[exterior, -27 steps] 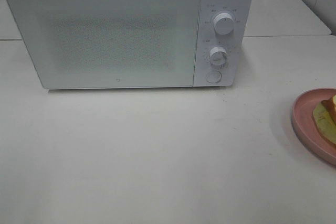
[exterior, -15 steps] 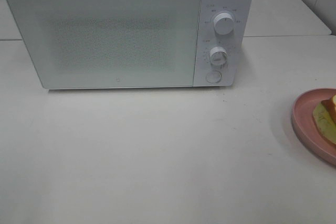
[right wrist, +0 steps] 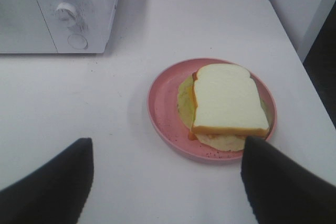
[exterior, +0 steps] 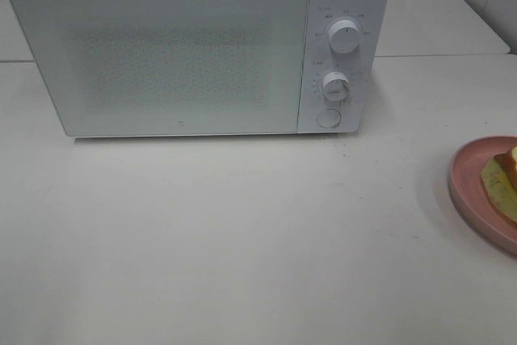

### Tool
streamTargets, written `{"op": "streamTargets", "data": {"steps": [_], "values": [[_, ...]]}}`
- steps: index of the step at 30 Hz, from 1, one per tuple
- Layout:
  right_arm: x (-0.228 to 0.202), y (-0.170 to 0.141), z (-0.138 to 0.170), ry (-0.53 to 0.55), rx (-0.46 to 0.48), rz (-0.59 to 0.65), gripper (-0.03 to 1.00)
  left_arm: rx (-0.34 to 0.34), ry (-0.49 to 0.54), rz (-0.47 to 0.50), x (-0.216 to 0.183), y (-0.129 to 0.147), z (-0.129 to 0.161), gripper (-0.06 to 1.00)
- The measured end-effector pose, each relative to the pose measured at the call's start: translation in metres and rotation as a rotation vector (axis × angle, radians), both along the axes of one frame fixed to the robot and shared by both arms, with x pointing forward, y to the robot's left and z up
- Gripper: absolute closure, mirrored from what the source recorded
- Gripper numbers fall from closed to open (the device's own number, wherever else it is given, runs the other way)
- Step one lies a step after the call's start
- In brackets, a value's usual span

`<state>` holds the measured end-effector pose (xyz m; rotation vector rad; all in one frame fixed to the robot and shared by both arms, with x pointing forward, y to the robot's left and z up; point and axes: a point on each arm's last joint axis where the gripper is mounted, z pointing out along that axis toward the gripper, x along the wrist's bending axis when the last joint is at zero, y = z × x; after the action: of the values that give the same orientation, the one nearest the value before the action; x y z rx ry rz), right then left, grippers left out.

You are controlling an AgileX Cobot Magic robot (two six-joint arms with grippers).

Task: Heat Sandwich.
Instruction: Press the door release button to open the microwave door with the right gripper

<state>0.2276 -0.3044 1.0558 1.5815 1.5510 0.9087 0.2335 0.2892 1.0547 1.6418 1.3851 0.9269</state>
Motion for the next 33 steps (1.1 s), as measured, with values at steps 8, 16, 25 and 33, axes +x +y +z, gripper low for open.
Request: {"op": "streamTargets", "data": {"steps": [8, 16, 25, 33], "values": [[0.020, 0.001, 0.008, 0.049, -0.004, 0.003, 0.22, 0.000, 0.000, 0.000, 0.000, 0.000, 0.000, -0.04], [0.045, 0.002, 0.013, 0.076, -0.008, 0.008, 0.22, 0.000, 0.000, 0.000, 0.000, 0.000, 0.000, -0.04], [0.067, 0.004, 0.016, 0.072, -0.010, 0.015, 0.22, 0.000, 0.000, 0.000, 0.000, 0.000, 0.000, -0.04], [0.089, 0.005, 0.013, 0.071, -0.012, 0.021, 0.22, 0.000, 0.000, 0.000, 0.000, 0.000, 0.000, -0.04]]}}
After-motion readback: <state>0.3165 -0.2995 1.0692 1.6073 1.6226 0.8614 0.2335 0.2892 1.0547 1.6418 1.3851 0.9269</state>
